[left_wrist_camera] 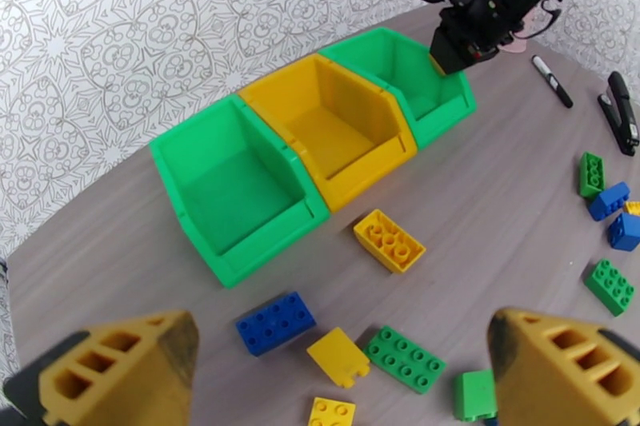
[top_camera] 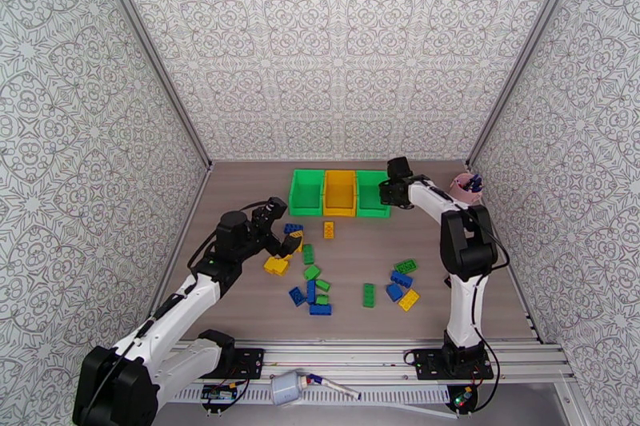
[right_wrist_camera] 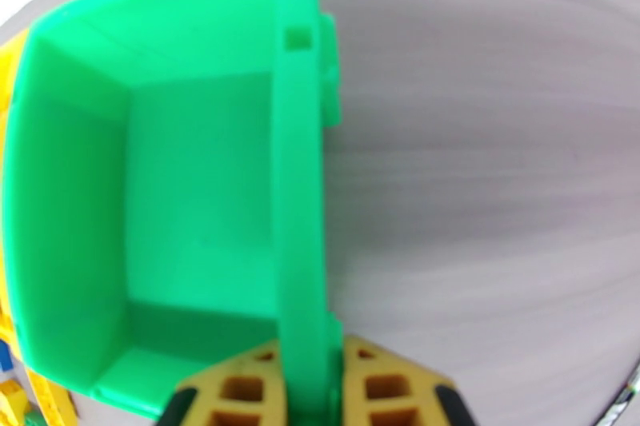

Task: Sort the legos into containers by color

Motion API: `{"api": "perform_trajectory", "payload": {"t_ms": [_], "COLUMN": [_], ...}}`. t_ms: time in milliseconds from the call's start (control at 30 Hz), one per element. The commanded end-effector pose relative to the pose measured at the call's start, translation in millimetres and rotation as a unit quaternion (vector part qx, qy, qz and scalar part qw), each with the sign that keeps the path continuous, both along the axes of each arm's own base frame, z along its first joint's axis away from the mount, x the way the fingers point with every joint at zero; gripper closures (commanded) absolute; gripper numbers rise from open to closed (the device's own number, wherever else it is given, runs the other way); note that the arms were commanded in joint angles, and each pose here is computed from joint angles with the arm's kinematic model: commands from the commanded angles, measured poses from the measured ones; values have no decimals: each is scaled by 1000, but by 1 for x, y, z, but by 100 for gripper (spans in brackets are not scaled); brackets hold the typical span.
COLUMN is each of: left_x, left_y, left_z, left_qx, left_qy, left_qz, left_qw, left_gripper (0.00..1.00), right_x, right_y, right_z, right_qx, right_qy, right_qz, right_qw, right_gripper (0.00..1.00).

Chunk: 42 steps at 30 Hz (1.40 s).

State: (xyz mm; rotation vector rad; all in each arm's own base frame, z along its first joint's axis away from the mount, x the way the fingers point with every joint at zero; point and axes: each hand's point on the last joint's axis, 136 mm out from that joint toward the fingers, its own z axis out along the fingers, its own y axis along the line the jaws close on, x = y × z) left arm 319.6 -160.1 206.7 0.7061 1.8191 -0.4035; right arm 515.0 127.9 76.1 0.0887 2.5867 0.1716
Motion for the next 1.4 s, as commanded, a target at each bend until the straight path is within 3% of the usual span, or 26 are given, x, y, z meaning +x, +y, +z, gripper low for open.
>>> {"api": "perform_trajectory", "payload": {"t_ms": [0,67,133,367,500,700,867,1133,1367], "left_x": [1,2,5,24,28,44,52,52,48], "left_y": [5,4,4,26,26,29,19,1,-10], "left_z": [-1,0,2,3,-2,-33,-65,-113,-151], "left_qx": [-7,-12,-15,-49,-53,-17,30,77,93], "left_qy": [10,10,11,44,72,177,246,343,405], "left_qz": [24,26,27,139,158,229,265,298,313], "left_qw": [1000,1000,999,988,983,957,932,887,854], "left_gripper": [0,0,0,0,0,0,0,1,9], "right_x": [6,5,4,-21,-47,-87,-111,-125,-123], "right_y": [17,16,14,12,16,29,38,47,51], "right_z": [9,17,28,73,94,113,115,102,95], "right_qx": [30,27,23,25,30,37,47,19,12], "right_qy": [-4,-13,-27,-101,-145,-191,-194,-168,-157], "right_qz": [15,18,21,57,81,126,158,194,199], "right_qw": [999,999,999,993,986,973,967,966,967], "right_gripper": [87,83,72,26,15,5,3,2,2]}}
